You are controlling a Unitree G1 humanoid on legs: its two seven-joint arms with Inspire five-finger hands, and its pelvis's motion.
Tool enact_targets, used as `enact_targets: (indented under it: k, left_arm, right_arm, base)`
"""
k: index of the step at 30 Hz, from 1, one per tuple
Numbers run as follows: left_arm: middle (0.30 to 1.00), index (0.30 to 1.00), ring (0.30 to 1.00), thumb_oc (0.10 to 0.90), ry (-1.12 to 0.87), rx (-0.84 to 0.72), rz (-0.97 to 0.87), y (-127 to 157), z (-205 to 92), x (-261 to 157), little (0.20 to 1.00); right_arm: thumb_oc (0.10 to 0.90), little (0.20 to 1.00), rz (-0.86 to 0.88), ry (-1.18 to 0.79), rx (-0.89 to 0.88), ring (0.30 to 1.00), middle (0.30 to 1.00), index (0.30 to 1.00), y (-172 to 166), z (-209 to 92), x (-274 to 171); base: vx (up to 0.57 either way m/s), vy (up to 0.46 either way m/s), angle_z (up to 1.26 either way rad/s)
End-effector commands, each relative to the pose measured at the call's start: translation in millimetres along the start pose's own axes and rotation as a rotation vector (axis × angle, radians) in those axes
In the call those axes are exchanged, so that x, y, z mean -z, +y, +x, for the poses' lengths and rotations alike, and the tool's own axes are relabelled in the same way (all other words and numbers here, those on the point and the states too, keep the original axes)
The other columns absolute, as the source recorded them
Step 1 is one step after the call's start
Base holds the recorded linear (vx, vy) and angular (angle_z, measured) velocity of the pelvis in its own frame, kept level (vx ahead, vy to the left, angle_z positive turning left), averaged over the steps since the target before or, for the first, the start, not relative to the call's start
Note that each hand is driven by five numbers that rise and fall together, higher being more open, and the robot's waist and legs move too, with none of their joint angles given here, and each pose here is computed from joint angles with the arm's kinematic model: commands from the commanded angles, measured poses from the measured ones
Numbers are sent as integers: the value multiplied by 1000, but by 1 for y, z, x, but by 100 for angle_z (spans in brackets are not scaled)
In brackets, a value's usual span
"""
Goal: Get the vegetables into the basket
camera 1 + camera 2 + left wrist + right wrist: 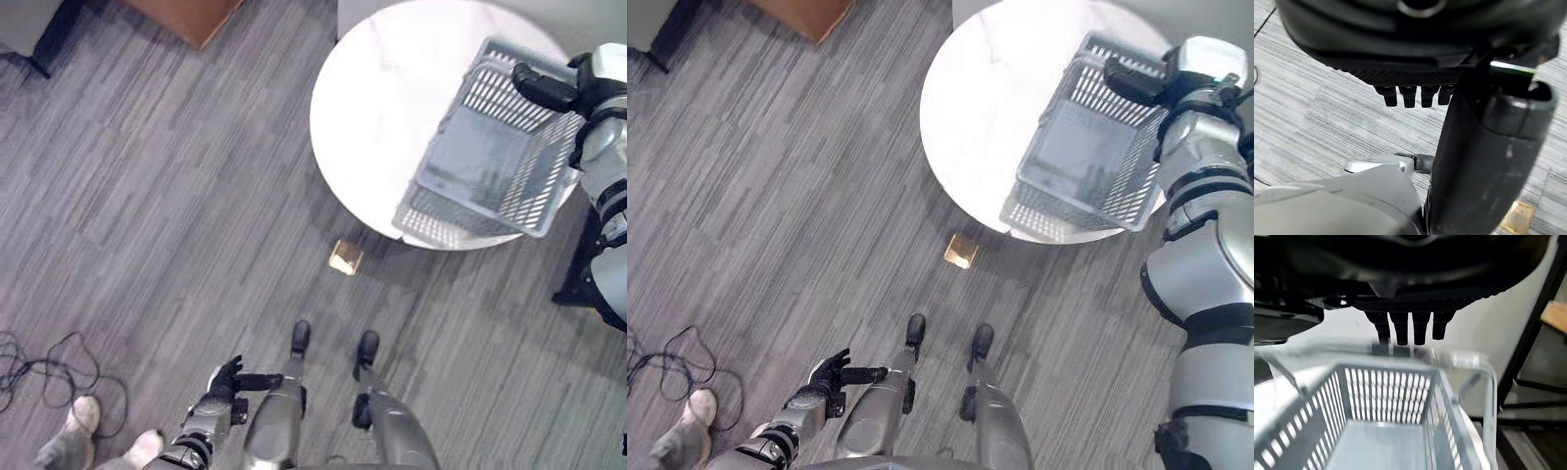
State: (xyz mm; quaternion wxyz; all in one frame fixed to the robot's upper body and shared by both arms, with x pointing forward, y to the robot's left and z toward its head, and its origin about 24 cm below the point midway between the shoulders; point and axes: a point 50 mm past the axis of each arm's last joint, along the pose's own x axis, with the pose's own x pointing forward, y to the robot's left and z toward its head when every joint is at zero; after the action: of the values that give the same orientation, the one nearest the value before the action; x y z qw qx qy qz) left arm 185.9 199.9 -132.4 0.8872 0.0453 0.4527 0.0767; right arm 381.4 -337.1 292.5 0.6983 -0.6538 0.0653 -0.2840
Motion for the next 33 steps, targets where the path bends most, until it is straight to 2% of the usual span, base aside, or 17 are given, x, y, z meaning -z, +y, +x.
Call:
enact_targets:
  k: [1,3,4,5,6,7,19,24,25,31,33]
  left_arm:
    - [1000,1000,1000,900,263,-94,147,30,-16,71,1000]
    - [1000,1000,1000,900,252,-88,134,26,-15,68,1000]
    - [1000,1000,1000,900,249,-85,130,25,-14,68,1000]
    - [1000,1000,1000,900,248,-79,133,23,-14,67,1000]
    - [1000,1000,1000,900,245,-73,141,22,-14,67,1000]
    - [1000,1000,1000,900,246,-73,141,22,-14,67,1000]
    - [1000,1000,1000,900,180,-61,171,15,-9,48,1000]
    - [1000,1000,1000,900,184,-61,174,15,-9,49,1000]
    - [1000,1000,1000,900,186,-61,171,15,-9,49,1000]
    - [1000,1000,1000,900,184,-62,170,16,-8,48,1000]
    - [1000,1000,1000,900,186,-62,160,19,-8,48,1000]
  right_arm:
    - [900,1000,-56,5,239,1000,1000,1000,-82,6,3]
    - [900,1000,-40,5,246,1000,1000,1000,-82,6,2]
    - [873,962,-36,6,241,962,962,962,-82,6,2]
    - [527,478,-34,1,242,478,478,478,-82,6,0]
    - [412,316,-29,-3,241,316,316,316,-81,6,-2]
    - [400,300,-28,-3,241,300,300,300,-81,6,-2]
    - [400,300,23,-47,244,300,300,300,-80,6,-17]
    - [400,300,-25,-67,237,300,300,300,-79,6,-22]
    - [900,1000,-13,-60,236,1000,1000,1000,-78,6,-21]
    - [900,1000,32,-74,207,1000,1000,1000,-73,6,-27]
    - [900,1000,49,-124,133,1000,1000,1000,-63,5,-40]
  base:
    - [-11,-25,-13]
    - [-2,-17,-9]
    - [15,-11,-3]
    - [24,-10,-5]
    - [19,-6,-4]
    - [0,0,0]
    - [-9,4,0]
    - [0,0,0]
    - [0,0,0]
    - [0,0,0]
    - [0,0,0]
